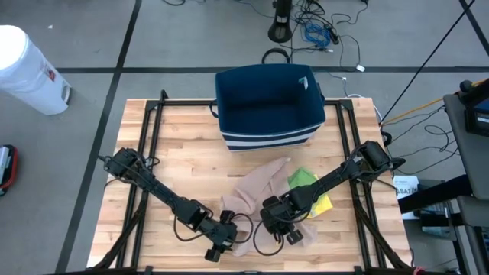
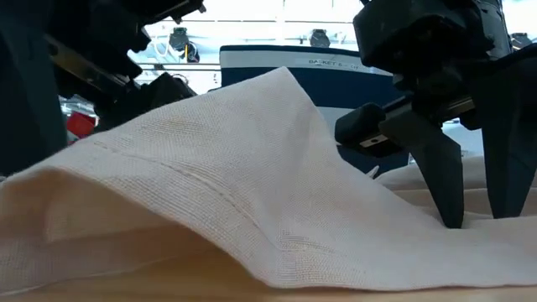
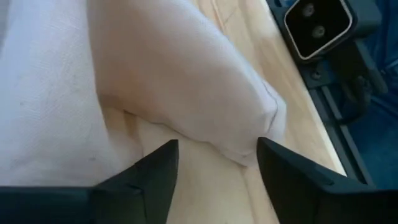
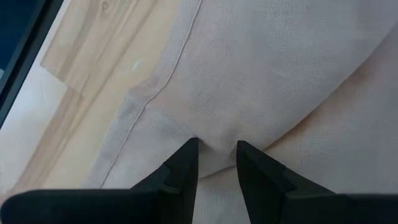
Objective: Fold towel
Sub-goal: Fold the light brown towel
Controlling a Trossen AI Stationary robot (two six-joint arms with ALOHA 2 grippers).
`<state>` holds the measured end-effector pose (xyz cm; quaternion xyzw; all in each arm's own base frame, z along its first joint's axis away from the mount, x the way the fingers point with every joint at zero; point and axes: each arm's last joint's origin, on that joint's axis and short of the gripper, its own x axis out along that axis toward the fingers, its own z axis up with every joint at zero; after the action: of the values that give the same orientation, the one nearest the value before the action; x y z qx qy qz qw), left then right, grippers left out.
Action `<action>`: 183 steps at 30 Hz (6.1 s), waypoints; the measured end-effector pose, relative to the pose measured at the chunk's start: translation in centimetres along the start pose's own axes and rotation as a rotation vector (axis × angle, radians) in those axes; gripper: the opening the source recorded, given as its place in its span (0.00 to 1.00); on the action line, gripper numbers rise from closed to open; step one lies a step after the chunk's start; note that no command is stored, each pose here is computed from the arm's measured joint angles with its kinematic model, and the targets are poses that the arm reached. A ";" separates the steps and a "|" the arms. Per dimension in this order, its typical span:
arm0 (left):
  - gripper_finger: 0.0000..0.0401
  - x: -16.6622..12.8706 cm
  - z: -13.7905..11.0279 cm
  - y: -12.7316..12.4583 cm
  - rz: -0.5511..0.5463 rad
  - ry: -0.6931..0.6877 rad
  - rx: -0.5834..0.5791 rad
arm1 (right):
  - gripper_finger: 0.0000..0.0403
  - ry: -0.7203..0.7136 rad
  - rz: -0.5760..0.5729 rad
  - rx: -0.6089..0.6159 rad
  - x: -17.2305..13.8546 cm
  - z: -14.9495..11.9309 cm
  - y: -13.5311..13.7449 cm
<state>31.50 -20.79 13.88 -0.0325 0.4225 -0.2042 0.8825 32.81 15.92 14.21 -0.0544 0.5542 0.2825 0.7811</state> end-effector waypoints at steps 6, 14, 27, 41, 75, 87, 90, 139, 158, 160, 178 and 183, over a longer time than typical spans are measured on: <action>0.60 0.0 0.5 -0.3 -0.027 -0.056 0.010 | 0.24 -0.002 -0.021 -0.004 0.0 0.0 -0.1; 0.60 2.7 -0.9 0.3 -0.025 -0.018 0.023 | 0.24 -0.006 -0.024 -0.008 0.0 0.1 -0.1; 0.35 3.2 -1.5 1.2 0.004 0.035 0.035 | 0.24 -0.011 -0.028 -0.005 -0.1 0.1 -0.3; 0.02 -1.8 -0.3 -1.0 0.186 0.403 0.106 | 0.24 -0.042 0.003 -0.036 -0.2 0.4 -0.2; 0.01 -6.4 2.7 -6.7 0.179 0.521 -0.005 | 0.35 -0.281 -0.460 -0.271 -2.3 3.0 -5.1; 0.01 -9.5 3.4 -6.9 0.274 0.687 -0.064 | 0.35 -0.422 -0.232 -0.215 -3.0 3.4 -7.2; 0.01 -9.0 3.3 -7.3 0.247 0.656 -0.063 | 0.35 -0.400 -0.214 -0.192 -2.9 3.1 -7.3; 0.44 -4.2 0.7 -3.8 0.495 0.354 0.195 | 0.35 -0.738 -0.145 -0.236 -4.6 0.8 -19.6; 0.44 -1.5 -1.4 0.0 0.336 0.303 0.164 | 0.35 -0.486 -0.236 -0.195 -0.3 2.8 -23.6; 0.44 -1.7 -1.2 -0.1 0.333 0.309 0.169 | 0.35 -0.468 -0.286 -0.195 -0.5 3.0 -23.8; 0.44 -6.6 0.5 -0.6 0.538 0.494 0.140 | 0.35 -0.302 -0.623 -0.221 -3.6 4.6 -22.1; 0.44 -6.5 0.0 -0.8 0.517 0.520 0.136 | 0.35 -0.322 -0.599 -0.291 -5.6 6.3 -18.8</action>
<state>27.58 -18.97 18.84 0.1869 0.6124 -0.0037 0.7681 46.20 0.59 17.30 -0.2795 0.3379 0.1223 0.8904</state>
